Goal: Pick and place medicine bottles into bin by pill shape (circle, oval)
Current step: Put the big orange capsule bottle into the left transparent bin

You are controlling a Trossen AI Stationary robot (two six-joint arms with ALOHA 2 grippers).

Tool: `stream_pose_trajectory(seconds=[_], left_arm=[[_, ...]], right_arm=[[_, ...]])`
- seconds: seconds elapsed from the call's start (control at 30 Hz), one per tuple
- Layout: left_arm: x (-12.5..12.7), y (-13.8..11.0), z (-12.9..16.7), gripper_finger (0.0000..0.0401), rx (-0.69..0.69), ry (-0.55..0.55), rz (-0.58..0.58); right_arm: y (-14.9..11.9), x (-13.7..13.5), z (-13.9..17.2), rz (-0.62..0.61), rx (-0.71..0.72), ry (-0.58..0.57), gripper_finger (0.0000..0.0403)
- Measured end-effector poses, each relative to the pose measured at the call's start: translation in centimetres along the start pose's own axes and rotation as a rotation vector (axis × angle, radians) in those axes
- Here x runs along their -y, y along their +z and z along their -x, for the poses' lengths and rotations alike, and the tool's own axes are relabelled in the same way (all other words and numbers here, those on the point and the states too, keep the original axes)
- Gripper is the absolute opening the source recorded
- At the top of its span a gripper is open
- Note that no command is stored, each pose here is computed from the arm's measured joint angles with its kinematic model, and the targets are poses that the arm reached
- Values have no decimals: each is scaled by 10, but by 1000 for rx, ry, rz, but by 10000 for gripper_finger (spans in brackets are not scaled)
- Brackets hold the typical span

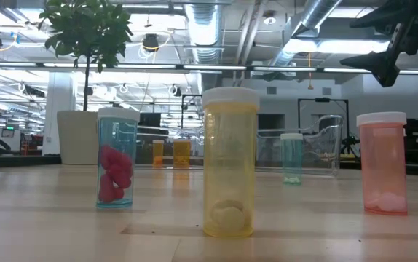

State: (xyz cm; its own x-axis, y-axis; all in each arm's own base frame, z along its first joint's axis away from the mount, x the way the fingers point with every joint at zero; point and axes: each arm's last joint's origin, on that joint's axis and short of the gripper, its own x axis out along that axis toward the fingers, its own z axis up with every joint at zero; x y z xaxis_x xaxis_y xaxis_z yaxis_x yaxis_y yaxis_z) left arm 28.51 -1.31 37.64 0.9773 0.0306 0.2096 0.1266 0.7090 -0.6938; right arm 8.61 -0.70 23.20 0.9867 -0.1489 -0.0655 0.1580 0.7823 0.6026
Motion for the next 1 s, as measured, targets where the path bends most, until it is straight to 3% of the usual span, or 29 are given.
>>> stream_pose_trajectory(seconds=[0.17,0.27,0.4,0.53,0.63,0.73,1.0], left_arm=[[35,39,27,203,238,-226,-10],[49,50,40,203,313,-338,-50],[61,58,53,203,329,-462,-115],[63,59,56,203,308,-479,-126],[59,54,53,203,257,-424,-171],[48,46,48,203,162,-294,-205],[-3,17,53,203,-148,332,-292]], right_arm=[[0,0,0,1,-2,-2,333],[0,0,0,1,-3,-3,333],[-1,1,0,2,-8,-6,333],[-1,1,0,2,-9,-7,333],[-1,1,0,2,-12,-10,333],[-2,1,0,2,-16,-13,333],[-2,1,0,3,-17,-14,333]])
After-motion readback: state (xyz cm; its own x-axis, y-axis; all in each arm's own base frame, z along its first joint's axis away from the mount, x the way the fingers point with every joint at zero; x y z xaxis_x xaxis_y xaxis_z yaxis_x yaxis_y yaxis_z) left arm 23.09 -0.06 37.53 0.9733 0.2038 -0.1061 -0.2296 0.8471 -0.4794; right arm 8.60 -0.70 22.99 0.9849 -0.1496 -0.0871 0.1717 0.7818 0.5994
